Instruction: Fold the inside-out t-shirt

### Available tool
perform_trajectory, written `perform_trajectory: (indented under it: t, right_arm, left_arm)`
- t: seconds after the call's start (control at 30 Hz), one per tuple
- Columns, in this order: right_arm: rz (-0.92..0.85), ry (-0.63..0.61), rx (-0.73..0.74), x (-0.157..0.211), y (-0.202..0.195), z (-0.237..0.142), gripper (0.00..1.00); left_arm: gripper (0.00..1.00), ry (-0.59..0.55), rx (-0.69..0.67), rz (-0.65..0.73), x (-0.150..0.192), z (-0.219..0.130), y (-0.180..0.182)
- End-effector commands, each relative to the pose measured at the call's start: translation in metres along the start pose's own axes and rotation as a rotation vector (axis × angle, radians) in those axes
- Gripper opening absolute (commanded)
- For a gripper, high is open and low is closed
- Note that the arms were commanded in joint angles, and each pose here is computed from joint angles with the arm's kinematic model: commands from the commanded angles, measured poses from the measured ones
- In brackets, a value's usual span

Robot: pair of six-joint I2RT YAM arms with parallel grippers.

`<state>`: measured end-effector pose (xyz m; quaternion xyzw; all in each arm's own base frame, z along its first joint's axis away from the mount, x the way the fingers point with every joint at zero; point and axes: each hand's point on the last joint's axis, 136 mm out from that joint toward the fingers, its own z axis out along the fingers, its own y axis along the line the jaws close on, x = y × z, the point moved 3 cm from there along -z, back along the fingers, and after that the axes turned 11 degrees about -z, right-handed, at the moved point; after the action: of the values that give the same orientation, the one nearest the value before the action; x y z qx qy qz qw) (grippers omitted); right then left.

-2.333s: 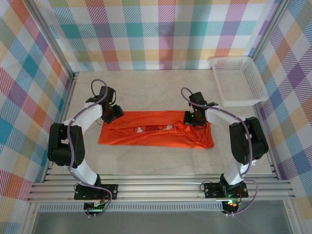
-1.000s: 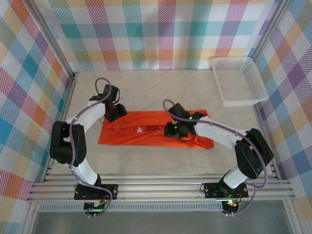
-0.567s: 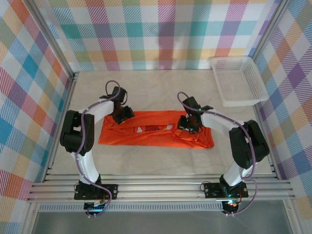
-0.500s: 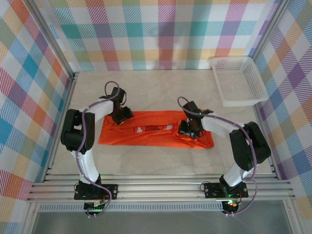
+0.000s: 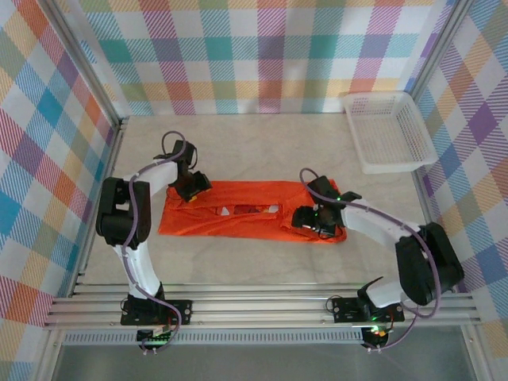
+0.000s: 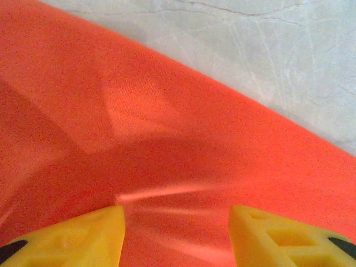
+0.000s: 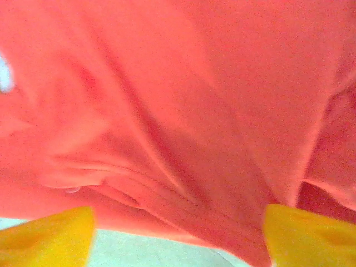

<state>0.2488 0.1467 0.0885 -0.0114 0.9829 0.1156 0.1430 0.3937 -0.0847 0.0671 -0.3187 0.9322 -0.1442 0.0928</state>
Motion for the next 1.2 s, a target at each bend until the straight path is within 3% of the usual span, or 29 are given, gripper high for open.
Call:
perform_trajectory:
  t: [0.0,0.27,0.43,0.53,0.7,1.0,1.17]
  right_arm:
    - [-0.04,-0.083,0.128,-0.024,-0.034,-0.024,0.98]
    - [0.035,-0.053,0.167,-0.06,-0.094,-0.009,1.0]
    - [0.021,0.056,0.053,-0.069,-0.084,0.024,0.99]
    - [0.024,0.062,-0.027,-0.067,-0.07,0.032,0.95]
    - [-0.008,0.082,-0.043,-0.059,-0.054,0.038,0.88]
    - [-0.027,0.125,-0.003,-0.05,-0.045,0.053,0.68]
    - [-0.019,0.134,0.021,-0.05,-0.049,0.057,0.41]
  left_arm:
    - [0.55,-0.056,0.072,0.034,-0.007,-0.049,-0.015]
    - [0.58,-0.114,0.05,0.036,-0.008,-0.082,0.001]
    - [0.58,-0.114,0.066,0.019,-0.007,-0.084,0.007]
    - [0.58,-0.105,0.065,0.018,-0.006,-0.081,0.008]
    - [0.58,-0.098,0.067,0.013,-0.006,-0.078,0.009]
    - [0.57,-0.097,0.077,0.015,-0.007,-0.081,0.006]
    - [0.57,-0.101,0.079,0.018,-0.004,-0.088,0.008]
